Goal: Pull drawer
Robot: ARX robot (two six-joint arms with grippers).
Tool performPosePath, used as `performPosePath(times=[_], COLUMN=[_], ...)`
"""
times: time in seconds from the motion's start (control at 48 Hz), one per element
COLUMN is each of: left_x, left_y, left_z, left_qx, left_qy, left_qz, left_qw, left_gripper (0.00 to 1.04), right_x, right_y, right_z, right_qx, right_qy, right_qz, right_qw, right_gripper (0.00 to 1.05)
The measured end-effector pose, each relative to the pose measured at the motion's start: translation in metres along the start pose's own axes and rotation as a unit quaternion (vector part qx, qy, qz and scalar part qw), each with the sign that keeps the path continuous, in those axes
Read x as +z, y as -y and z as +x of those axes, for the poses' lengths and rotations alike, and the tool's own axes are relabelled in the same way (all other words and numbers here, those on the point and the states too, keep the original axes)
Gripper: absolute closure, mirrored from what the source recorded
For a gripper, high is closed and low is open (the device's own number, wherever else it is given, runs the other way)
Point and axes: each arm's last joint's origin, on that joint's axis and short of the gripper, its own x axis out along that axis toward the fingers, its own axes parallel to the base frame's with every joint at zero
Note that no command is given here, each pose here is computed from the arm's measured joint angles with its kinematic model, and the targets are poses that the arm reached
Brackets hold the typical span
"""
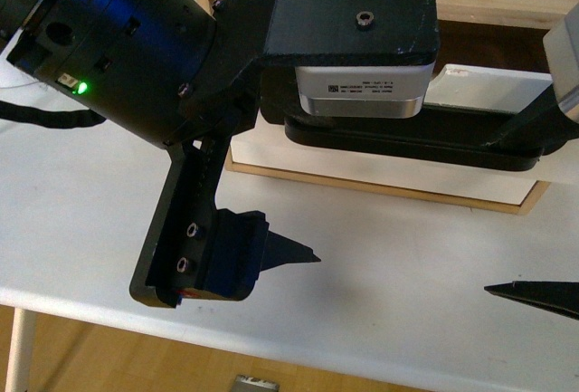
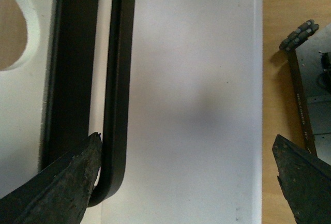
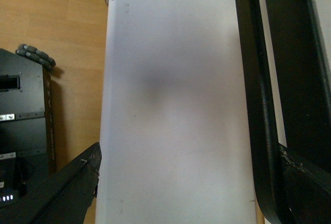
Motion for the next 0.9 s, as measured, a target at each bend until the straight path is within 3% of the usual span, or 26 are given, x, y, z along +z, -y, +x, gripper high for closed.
performPosePath(times=[0.25, 0.542, 0.708, 0.896], left_x=[0.013, 0.025, 0.018, 0.002], left_y=[0.004, 0.027, 0.057, 0.102], left_z=[-0.026, -0.079, -0.120, -0.139], left_qx=[0.103, 0.248, 0.391, 0.470], left_qy=[0.033, 0.066, 0.068, 0.068], left_qz=[-0.008, -0.048, -0.114, -0.195], left_qw=[0.994, 0.965, 0.911, 0.858], left_gripper=[0.06, 0.06, 0.06, 0.06], right_x=[0.007, 0.011, 0.004, -0.002], right_y=[-0.007, -0.024, -0.050, -0.080], right_z=[-0.027, -0.072, -0.103, -0.129], right_qx=[-0.055, -0.185, -0.289, -0.367], right_qy=[0.041, 0.078, 0.109, 0.146], right_qz=[0.023, 0.052, 0.102, 0.156], right_qw=[0.997, 0.978, 0.946, 0.905], right_gripper=[0.09, 0.09, 0.09, 0.09])
